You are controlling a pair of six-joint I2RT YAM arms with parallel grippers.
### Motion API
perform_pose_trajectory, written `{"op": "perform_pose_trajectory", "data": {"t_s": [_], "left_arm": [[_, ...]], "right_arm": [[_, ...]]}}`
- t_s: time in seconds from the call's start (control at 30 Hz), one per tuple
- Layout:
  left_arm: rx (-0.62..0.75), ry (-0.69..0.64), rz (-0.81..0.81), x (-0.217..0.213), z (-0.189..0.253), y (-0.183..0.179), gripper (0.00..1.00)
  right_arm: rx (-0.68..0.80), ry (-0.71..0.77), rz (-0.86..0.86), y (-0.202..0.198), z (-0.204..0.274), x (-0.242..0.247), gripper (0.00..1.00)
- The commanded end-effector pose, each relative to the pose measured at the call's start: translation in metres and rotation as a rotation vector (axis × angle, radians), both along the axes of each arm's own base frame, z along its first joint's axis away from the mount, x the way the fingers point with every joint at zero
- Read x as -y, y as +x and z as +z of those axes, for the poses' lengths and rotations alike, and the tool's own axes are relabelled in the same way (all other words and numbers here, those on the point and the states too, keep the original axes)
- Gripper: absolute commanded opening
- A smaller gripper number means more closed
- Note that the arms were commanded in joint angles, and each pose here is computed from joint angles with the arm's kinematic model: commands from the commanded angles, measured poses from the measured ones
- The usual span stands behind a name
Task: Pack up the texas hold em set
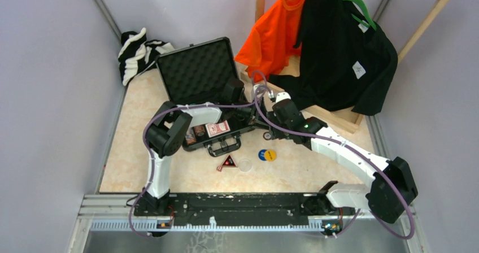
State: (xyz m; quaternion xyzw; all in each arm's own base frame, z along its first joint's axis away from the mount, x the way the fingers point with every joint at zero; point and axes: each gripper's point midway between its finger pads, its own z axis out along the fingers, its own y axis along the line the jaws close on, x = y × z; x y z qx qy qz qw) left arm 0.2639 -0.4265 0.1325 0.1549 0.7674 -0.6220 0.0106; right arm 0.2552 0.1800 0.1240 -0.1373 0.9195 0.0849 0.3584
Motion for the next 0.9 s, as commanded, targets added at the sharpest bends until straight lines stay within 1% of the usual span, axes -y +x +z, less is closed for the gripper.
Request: {"op": "perform_pose_trajectory", "data": {"t_s": [0.0, 0.13, 0.33, 0.43, 0.5, 0.6, 0.63, 0.73, 0.87], "left_arm": [[0.011, -0.033, -0.058, 0.006, 0.001, -0.009, 0.53], [0.015, -0.024, -0.060, 0.009, -0.002, -0.009, 0.54], [0.012, -0.024, -0.069, 0.011, -0.003, -0.009, 0.47], [0.012, -0.022, -0.068, 0.011, -0.005, -0.009, 0.37], [0.014, -0.022, -0.067, 0.011, -0.005, -0.009, 0.34], [0.017, -0.016, -0.068, 0.011, -0.007, -0.009, 0.31], [0.018, -0.013, -0.067, 0.011, -0.008, -0.009, 0.28], [0.021, -0.008, -0.063, 0.010, -0.008, -0.007, 0.19], [0.030, 0.001, -0.061, 0.010, -0.012, -0.006, 0.02]], "right_arm": [[0.080, 0.052, 0.009, 0.009, 0.028, -0.008, 0.39], [0.082, 0.053, 0.007, 0.009, 0.029, -0.008, 0.39], [0.080, 0.043, 0.003, 0.008, 0.027, -0.005, 0.39], [0.084, 0.046, 0.005, 0.007, 0.029, -0.005, 0.39], [0.084, 0.046, 0.004, 0.008, 0.029, -0.005, 0.39], [0.084, 0.045, 0.002, 0.008, 0.028, -0.005, 0.39], [0.082, 0.043, 0.002, 0.008, 0.027, -0.005, 0.39], [0.082, 0.044, 0.003, 0.008, 0.027, -0.005, 0.39], [0.079, 0.044, 0.004, 0.008, 0.025, -0.005, 0.39]]}}
